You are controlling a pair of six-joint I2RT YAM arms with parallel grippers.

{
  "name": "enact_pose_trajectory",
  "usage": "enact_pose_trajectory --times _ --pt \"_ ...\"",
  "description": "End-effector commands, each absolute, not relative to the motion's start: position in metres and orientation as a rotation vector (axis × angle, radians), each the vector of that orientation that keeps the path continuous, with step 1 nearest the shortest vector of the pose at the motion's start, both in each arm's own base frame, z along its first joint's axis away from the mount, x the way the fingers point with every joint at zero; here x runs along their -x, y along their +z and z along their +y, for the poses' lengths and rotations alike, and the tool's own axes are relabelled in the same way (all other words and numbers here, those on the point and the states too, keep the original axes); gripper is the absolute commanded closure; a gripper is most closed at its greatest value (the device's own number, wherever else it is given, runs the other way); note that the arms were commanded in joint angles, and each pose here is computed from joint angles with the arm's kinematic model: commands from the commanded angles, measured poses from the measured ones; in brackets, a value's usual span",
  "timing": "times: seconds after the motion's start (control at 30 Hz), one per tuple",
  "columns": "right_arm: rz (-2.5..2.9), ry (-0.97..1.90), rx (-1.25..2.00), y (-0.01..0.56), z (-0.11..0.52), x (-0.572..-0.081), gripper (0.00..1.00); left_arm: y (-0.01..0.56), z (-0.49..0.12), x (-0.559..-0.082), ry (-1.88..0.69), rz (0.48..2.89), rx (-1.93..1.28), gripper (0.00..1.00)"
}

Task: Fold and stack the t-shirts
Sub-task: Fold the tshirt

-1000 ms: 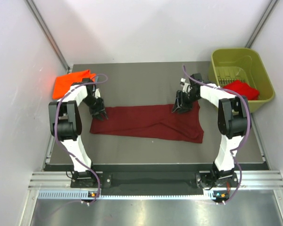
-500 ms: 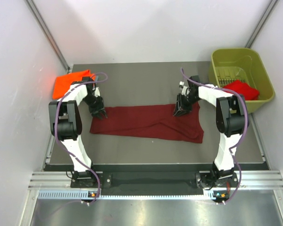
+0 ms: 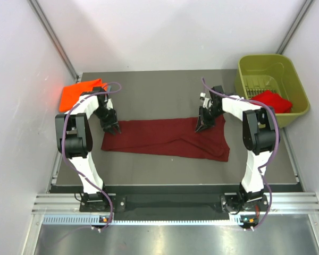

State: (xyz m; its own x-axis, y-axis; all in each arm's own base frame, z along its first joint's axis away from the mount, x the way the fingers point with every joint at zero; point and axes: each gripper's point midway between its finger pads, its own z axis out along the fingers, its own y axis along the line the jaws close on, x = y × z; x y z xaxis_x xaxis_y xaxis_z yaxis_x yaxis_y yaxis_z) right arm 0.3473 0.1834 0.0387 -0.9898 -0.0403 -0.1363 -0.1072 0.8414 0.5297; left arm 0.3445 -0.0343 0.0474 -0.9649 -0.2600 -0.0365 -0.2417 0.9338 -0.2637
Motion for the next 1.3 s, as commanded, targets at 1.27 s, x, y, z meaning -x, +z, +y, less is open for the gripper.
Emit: enact_pose_trajectory --times 1.27 --pt "2.669 0.716 0.451 0.1 0.191 -0.307 0.62 0.054 -0.046 -0.378 -0.455 2.944 0.372 0.63"
